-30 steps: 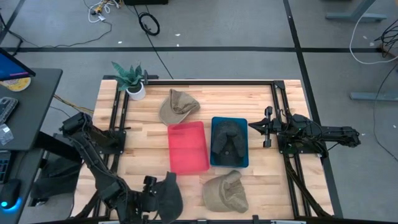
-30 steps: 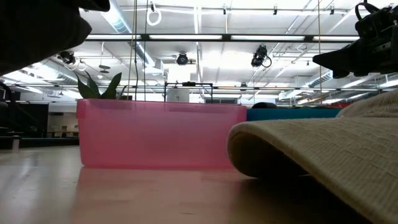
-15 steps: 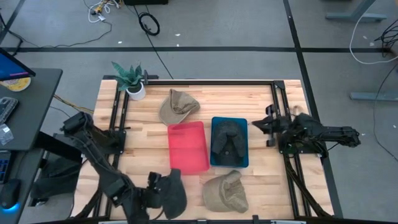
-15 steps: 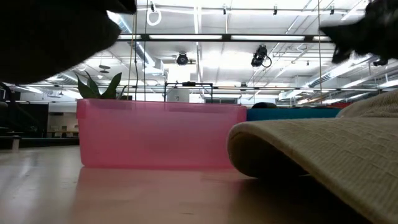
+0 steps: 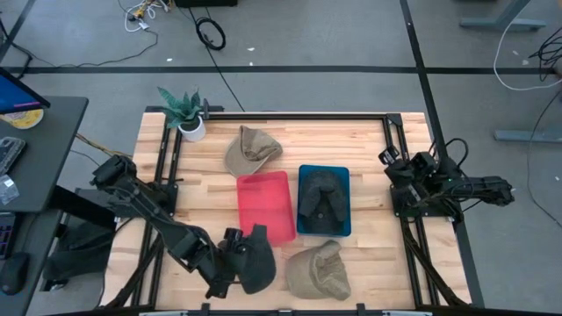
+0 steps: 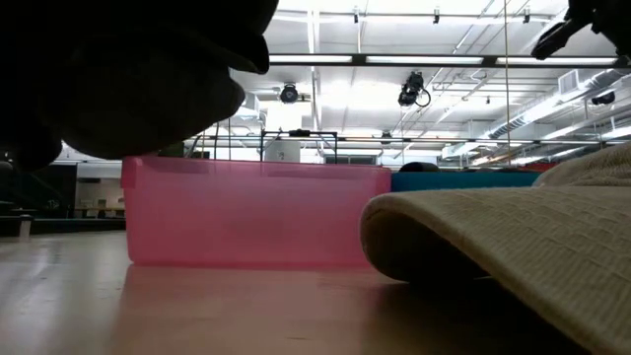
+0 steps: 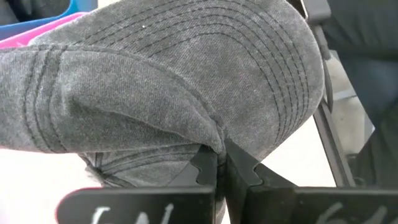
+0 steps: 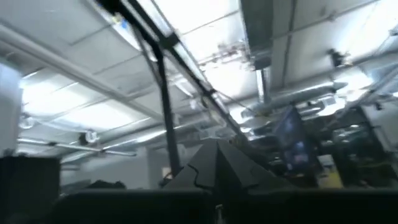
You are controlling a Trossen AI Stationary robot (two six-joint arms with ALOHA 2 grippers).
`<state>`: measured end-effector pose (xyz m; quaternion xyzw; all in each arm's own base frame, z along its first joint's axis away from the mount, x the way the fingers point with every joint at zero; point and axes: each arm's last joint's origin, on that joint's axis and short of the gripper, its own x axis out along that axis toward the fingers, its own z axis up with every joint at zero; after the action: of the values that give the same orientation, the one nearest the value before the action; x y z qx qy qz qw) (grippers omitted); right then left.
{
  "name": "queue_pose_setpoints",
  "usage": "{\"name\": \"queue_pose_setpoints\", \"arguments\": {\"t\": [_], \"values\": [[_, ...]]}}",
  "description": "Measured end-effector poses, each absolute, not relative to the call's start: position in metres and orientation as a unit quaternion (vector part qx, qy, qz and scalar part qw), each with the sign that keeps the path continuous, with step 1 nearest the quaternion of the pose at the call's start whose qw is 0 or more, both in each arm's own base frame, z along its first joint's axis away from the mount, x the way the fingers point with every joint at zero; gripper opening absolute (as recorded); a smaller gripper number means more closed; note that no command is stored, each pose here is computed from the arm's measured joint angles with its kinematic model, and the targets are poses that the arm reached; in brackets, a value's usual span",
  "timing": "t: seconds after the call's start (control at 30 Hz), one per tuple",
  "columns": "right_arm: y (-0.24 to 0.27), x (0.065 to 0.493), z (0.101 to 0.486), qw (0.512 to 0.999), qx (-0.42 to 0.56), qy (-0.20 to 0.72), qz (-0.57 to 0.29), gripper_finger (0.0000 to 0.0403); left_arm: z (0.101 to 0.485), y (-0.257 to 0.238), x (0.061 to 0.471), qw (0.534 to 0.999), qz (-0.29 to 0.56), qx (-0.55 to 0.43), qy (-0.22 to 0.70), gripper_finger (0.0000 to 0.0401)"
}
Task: Pick & Place hat
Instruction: Put the black cap into the blue bin
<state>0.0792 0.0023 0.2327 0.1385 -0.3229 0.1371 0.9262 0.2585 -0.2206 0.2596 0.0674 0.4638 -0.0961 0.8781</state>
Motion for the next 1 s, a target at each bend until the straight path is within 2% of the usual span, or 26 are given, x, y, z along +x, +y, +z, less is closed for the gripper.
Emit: {"name": "queue_pose_setpoints", "arguments": {"t": [0.17,0.4,0.63,0.8,1.0], "values": [[0.003,0.090,0.239,0.936,0.135,-0.289,0.151,0.0015,0.260,-0.221,0.258,0.877,-0.101,0.073,0.464,0.0006],[0.004,0.121,0.273,0.961,0.114,-0.193,0.160,0.0015,0.259,-0.214,0.262,0.867,-0.128,0.141,0.461,0.0006],[0.006,0.160,0.297,0.970,0.086,-0.113,0.198,0.0015,0.254,-0.193,0.266,0.844,-0.091,0.153,0.506,0.0007],[0.006,0.188,0.299,0.974,0.077,-0.077,0.197,0.0015,0.252,-0.183,0.267,0.831,-0.071,0.153,0.530,0.0006],[0.013,0.221,0.280,0.981,0.059,-0.044,0.179,0.0015,0.252,-0.176,0.271,0.824,-0.084,0.162,0.536,0.0006]]}}
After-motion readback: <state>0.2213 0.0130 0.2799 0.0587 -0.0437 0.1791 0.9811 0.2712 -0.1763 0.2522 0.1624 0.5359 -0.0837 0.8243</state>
